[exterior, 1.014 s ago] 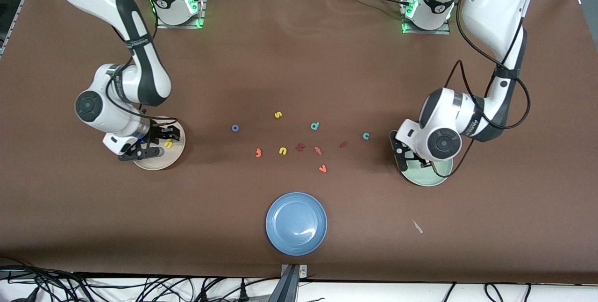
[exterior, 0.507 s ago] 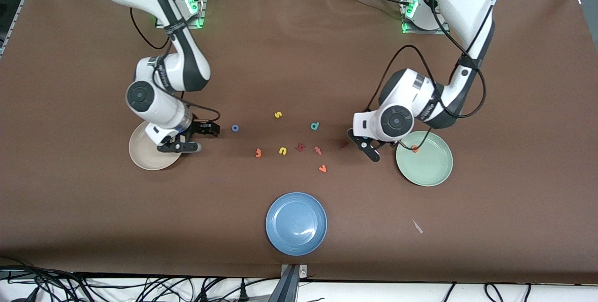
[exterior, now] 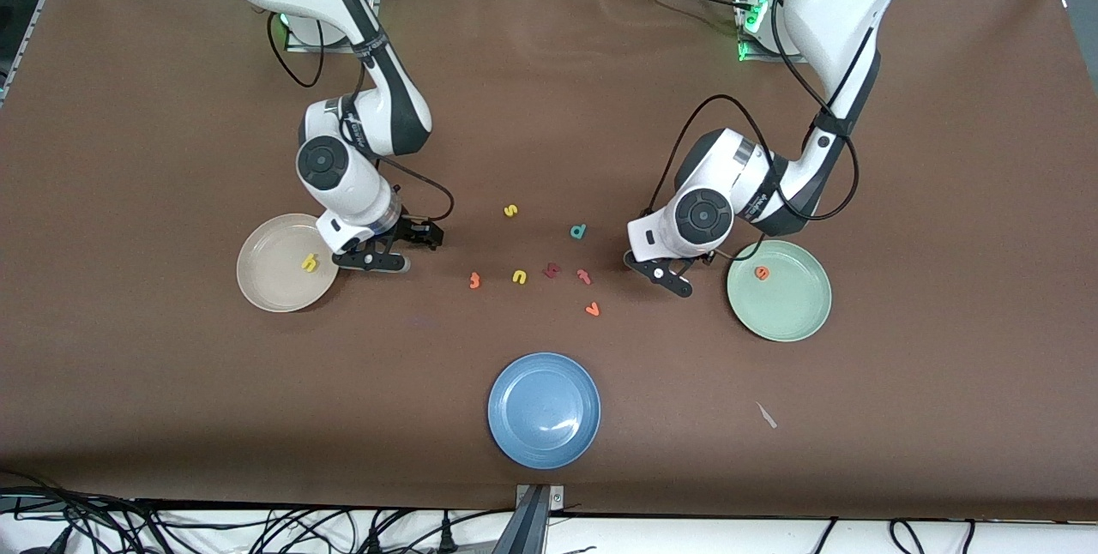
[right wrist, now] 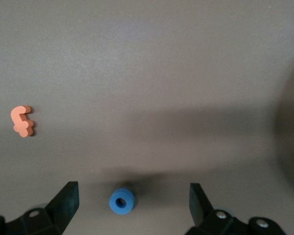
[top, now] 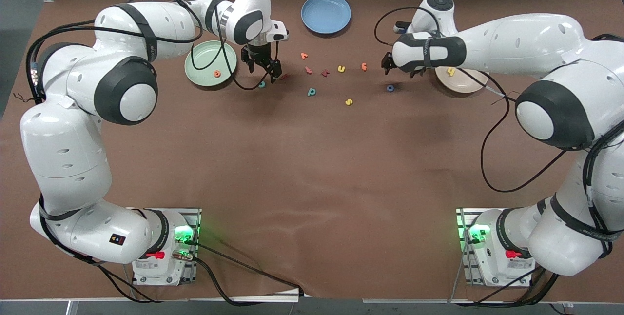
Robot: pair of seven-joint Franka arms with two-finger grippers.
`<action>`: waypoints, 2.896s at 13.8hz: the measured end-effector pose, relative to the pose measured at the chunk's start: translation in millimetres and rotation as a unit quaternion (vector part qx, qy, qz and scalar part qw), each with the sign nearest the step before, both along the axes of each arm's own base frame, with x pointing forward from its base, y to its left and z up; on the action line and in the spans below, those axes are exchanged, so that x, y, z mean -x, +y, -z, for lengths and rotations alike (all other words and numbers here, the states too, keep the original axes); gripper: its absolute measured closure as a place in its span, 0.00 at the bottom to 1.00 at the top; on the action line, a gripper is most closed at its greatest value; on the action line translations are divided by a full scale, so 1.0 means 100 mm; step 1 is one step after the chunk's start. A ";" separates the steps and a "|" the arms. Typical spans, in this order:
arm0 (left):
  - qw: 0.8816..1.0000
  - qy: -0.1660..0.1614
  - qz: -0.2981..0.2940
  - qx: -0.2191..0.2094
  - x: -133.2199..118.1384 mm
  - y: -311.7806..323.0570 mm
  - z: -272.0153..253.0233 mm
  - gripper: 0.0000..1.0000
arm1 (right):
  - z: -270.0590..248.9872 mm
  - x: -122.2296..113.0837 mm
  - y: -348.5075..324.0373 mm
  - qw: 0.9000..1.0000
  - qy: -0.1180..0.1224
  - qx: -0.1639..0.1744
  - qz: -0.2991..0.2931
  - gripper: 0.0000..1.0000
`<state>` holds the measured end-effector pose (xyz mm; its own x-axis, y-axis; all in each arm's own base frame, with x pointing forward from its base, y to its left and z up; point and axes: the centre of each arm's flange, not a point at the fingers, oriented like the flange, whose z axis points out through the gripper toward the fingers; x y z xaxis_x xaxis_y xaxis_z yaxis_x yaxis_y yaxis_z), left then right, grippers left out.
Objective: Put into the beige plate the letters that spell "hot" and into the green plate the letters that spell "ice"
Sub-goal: 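Grasp the teal c with the left gripper while the right grasps blue o, then drop the teal c on the green plate while the right gripper lifts o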
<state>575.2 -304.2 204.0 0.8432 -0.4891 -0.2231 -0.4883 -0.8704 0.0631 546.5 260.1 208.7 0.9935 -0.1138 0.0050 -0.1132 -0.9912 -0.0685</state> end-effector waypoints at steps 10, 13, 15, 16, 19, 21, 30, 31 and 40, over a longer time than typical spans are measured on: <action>1.000 -0.017 -0.010 0.013 0.11 0.10 0.35 0.37 | 0.29 0.25 0.22 1.000 -0.013 0.009 0.017 0.07; 1.000 -0.019 -0.012 0.012 0.09 0.13 0.33 0.58 | 0.32 0.26 0.22 1.000 -0.013 0.010 0.016 0.12; 1.000 -0.018 -0.013 0.011 0.10 0.15 0.33 0.65 | 0.32 0.26 0.22 1.000 -0.013 0.010 0.016 0.23; 1.000 -0.018 -0.012 0.011 0.10 0.15 0.33 0.68 | 0.32 0.26 0.22 1.000 -0.013 0.010 0.016 0.23; 1.000 -0.017 -0.012 0.010 0.13 0.16 0.32 0.77 | 0.33 0.26 0.22 1.000 -0.012 0.010 0.017 0.30; 1.000 -0.017 -0.012 0.009 0.14 0.16 0.32 0.78 | 0.33 0.26 0.22 1.000 -0.012 0.011 0.016 0.34; 1.000 0.001 0.027 0.007 -0.26 1.10 -0.56 0.78 | 0.34 0.29 0.22 1.000 0.001 0.014 0.015 0.42; 0.999 0.001 0.034 0.013 -0.33 1.31 -0.57 0.78 | 0.34 0.29 0.22 1.000 0.001 0.014 0.015 0.42; 0.998 -0.036 0.054 -0.009 -0.81 1.90 -0.29 0.78 | 0.32 0.28 0.20 1.000 0.004 0.015 0.017 0.55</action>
